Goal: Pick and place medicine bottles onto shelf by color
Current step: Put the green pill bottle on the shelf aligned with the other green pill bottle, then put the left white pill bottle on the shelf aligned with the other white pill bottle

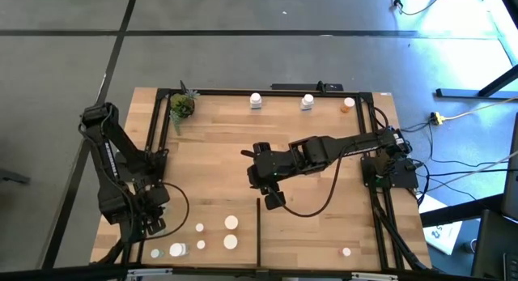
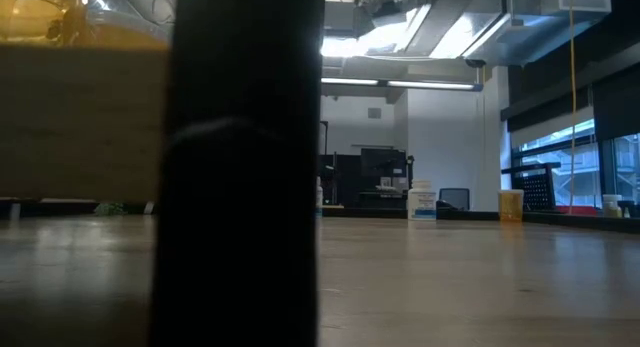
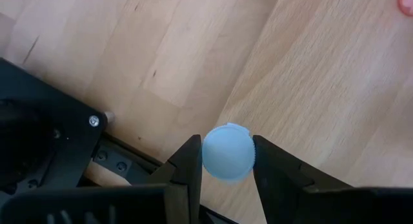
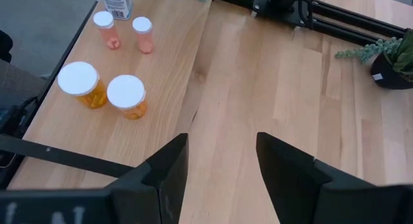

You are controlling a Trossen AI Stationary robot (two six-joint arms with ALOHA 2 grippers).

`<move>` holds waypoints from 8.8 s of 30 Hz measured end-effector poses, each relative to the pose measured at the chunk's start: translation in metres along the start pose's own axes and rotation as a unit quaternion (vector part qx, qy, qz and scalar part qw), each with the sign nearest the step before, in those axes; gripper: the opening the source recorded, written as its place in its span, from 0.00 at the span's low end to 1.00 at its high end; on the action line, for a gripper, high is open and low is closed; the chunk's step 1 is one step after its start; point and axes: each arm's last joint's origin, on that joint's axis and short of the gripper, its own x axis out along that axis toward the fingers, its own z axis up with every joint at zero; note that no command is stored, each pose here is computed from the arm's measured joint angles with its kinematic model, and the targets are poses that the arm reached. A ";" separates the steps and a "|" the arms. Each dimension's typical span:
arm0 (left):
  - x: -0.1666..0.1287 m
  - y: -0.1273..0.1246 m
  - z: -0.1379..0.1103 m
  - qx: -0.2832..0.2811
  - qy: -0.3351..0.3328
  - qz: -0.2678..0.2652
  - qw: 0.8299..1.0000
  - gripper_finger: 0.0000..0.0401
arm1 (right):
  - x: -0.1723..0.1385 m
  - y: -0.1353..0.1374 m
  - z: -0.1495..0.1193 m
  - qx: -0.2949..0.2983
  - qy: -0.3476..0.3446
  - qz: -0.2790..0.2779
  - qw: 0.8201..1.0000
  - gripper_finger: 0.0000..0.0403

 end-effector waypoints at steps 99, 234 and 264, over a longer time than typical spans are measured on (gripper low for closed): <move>-0.004 0.000 -0.014 0.023 -0.015 -0.024 0.999 0.49 | -0.001 0.000 0.000 0.027 -0.001 0.000 1.000 0.46; -0.035 0.006 0.095 -0.072 -0.344 0.068 0.934 0.49 | -0.026 -0.203 -0.094 0.141 0.166 -0.037 0.975 0.46; -0.028 0.014 0.114 -0.110 -0.298 0.107 0.942 0.49 | -0.001 -0.240 -0.120 0.090 0.227 -0.091 0.966 0.46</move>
